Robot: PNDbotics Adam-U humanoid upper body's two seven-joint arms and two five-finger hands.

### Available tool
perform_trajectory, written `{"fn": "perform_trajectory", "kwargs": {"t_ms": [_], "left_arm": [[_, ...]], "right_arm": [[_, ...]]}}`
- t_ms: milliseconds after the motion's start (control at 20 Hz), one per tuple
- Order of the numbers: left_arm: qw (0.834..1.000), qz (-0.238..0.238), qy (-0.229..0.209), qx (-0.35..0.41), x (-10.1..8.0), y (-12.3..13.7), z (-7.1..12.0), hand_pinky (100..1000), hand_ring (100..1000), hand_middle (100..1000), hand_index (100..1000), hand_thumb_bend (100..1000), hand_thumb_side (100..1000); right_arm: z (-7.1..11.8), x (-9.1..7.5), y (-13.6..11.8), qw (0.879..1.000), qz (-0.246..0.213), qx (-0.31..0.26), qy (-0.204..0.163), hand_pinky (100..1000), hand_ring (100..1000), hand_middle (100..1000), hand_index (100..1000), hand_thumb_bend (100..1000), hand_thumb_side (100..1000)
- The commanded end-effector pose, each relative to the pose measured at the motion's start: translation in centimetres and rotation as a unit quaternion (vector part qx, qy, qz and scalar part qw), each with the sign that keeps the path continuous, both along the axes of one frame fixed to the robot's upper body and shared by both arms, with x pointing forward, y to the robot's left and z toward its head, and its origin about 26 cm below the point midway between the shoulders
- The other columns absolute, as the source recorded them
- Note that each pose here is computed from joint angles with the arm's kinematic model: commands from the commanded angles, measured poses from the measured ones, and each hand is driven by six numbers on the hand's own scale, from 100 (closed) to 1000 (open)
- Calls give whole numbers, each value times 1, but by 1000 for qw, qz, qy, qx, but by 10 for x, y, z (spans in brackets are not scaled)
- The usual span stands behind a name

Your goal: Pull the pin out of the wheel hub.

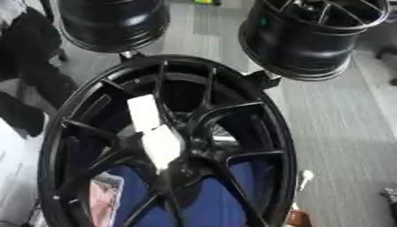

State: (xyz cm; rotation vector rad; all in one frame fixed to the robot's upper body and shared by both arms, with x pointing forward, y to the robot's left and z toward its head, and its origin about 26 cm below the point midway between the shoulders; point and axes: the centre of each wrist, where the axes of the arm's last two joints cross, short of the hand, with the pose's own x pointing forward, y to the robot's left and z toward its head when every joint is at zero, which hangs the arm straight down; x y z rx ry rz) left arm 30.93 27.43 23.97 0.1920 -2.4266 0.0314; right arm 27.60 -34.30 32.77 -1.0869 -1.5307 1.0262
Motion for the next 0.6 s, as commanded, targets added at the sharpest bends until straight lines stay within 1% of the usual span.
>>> {"fn": "perform_trajectory", "kwargs": {"t_ms": [50, 300, 600], "left_arm": [[1000, -8, -15, 6, -2, -3, 8, 674, 720, 493, 795, 100, 712], [1000, -10, -13, 5, -2, -3, 8, 674, 720, 493, 795, 100, 713], [1000, -11, -12, 5, -2, -3, 8, 674, 720, 492, 795, 100, 713]], "right_arm": [[2, -2, 4, 1000, 13, 5, -22, 878, 796, 749, 770, 100, 100], [-11, 1, 6, 999, 25, 21, -37, 876, 786, 738, 761, 100, 100], [-15, 2, 7, 997, 32, 41, -49, 874, 780, 735, 756, 100, 100]]}}
